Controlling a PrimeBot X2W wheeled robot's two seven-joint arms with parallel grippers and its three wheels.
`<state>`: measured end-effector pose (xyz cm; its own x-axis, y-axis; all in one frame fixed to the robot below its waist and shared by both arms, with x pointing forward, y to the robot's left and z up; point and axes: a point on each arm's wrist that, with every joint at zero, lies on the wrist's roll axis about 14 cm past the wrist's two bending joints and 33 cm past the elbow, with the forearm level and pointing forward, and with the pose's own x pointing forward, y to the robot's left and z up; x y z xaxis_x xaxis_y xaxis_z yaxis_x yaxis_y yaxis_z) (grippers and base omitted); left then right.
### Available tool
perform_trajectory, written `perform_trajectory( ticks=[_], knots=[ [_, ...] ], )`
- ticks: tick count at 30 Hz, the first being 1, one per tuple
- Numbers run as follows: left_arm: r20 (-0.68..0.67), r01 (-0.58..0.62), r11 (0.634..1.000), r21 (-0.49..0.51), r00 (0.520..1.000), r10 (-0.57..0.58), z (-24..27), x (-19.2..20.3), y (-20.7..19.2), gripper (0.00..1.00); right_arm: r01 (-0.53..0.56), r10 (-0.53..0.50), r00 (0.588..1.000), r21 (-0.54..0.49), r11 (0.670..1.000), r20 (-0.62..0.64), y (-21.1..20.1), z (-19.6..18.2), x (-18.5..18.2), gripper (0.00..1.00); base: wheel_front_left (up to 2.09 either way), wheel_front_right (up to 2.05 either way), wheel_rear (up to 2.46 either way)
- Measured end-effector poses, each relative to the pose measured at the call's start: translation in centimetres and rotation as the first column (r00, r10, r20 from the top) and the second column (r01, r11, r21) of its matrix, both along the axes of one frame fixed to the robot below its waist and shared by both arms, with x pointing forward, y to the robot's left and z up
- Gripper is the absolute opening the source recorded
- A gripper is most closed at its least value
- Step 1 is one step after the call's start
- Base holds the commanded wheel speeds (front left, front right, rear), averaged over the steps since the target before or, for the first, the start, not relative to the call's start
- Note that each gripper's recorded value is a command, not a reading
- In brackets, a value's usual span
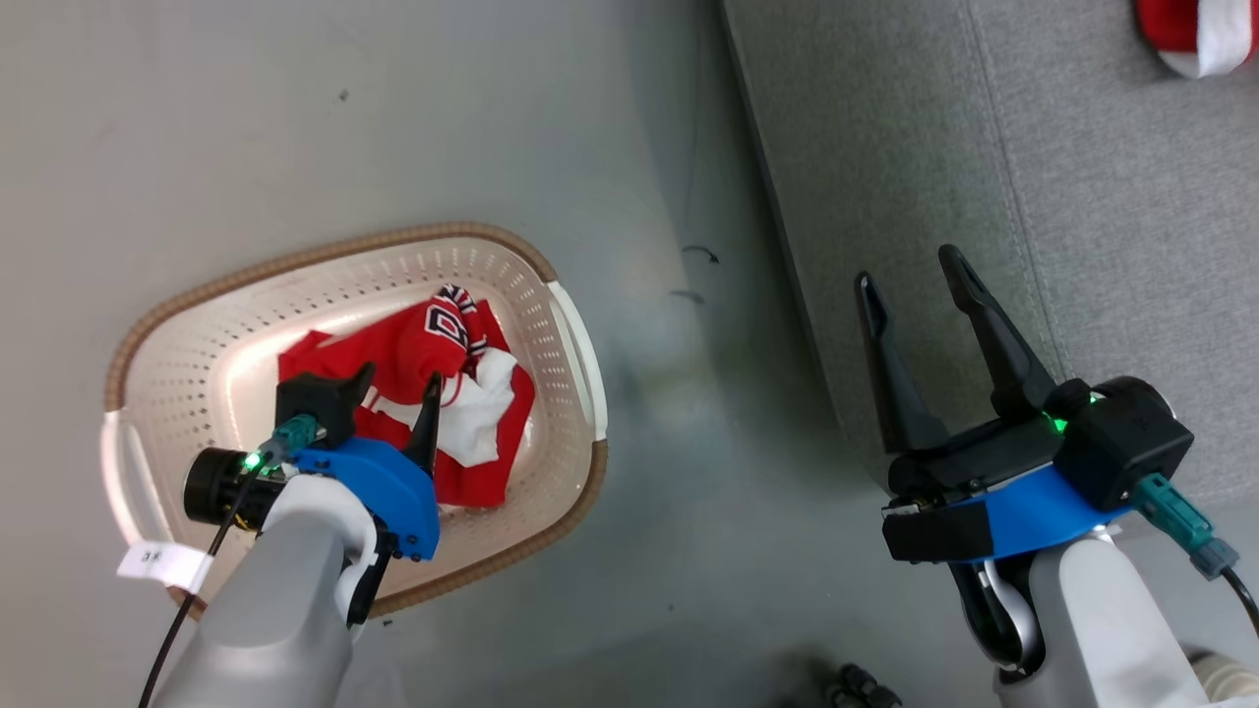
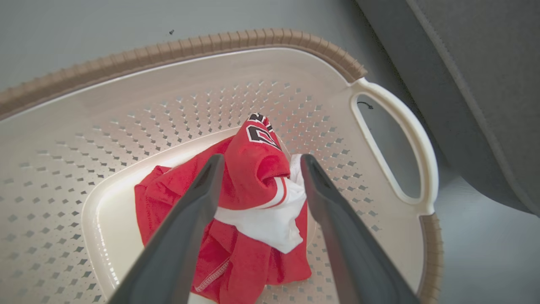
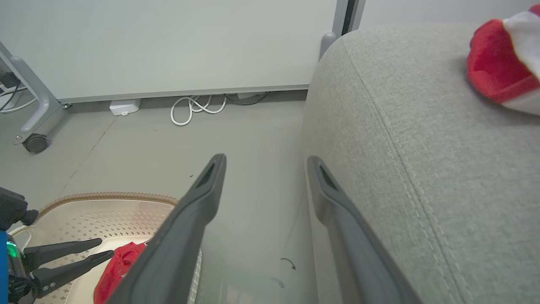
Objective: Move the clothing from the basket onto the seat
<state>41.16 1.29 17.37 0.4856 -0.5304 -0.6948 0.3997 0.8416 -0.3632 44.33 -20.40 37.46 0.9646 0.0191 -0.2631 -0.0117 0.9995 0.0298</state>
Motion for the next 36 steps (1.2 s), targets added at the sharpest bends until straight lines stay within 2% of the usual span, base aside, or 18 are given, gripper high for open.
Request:
perform_trajectory(
  ticks=[4, 9, 22, 23, 24, 36],
  knots=[
    [-0.051, 0.074, 0.997, 0.022, 0.996, -0.073, -2.4, -0.7, -0.5, 1.0, 0.001, -0.001, 1.0, -0.001, 1.0, -0.031, -0.1, -1.7, 0.1, 1.0, 0.0, 0.0, 0.0],
    [-0.099, 0.114, 0.992, 0.046, 0.989, -0.109, -5.1, -0.7, -0.6, 1.0, -0.008, 0.009, 0.997, 0.007, 1.0, -0.07, 0.2, -3.6, 0.0, 1.0, 0.0, 0.0, 0.0],
    [-0.185, 0.141, 0.984, 0.106, 0.975, -0.12, -9.0, -0.6, -0.9, 1.0, 0.002, 0.0, 0.994, 0.017, 1.0, -0.113, 0.0, -5.5, -0.6, 1.0, 0.0, 0.0, 0.0],
    [-0.192, 0.141, 0.983, 0.12, 0.975, -0.116, -9.1, -0.6, -0.8, 0.46, 0.003, -0.001, 0.993, 0.017, 1.0, -0.115, 0.0, -5.6, -0.6, 1.0, 0.0, 0.0, 0.0],
    [-0.199, 0.142, 0.981, 0.133, 0.973, -0.114, -9.3, -0.7, -0.7, 0.0, 0.003, -0.001, 0.993, 0.018, 1.0, -0.116, 0.0, -5.6, -0.6, 1.0, 0.0, 0.0, 0.0],
    [-0.211, 0.132, 0.983, 0.131, 0.972, -0.102, -9.1, -0.4, -0.8, 0.0, -0.001, 0.004, 0.994, 0.027, 1.0, -0.106, 0.2, -5.4, -0.5, 1.0, 0.0, 0.0, 0.0]
  ],
)
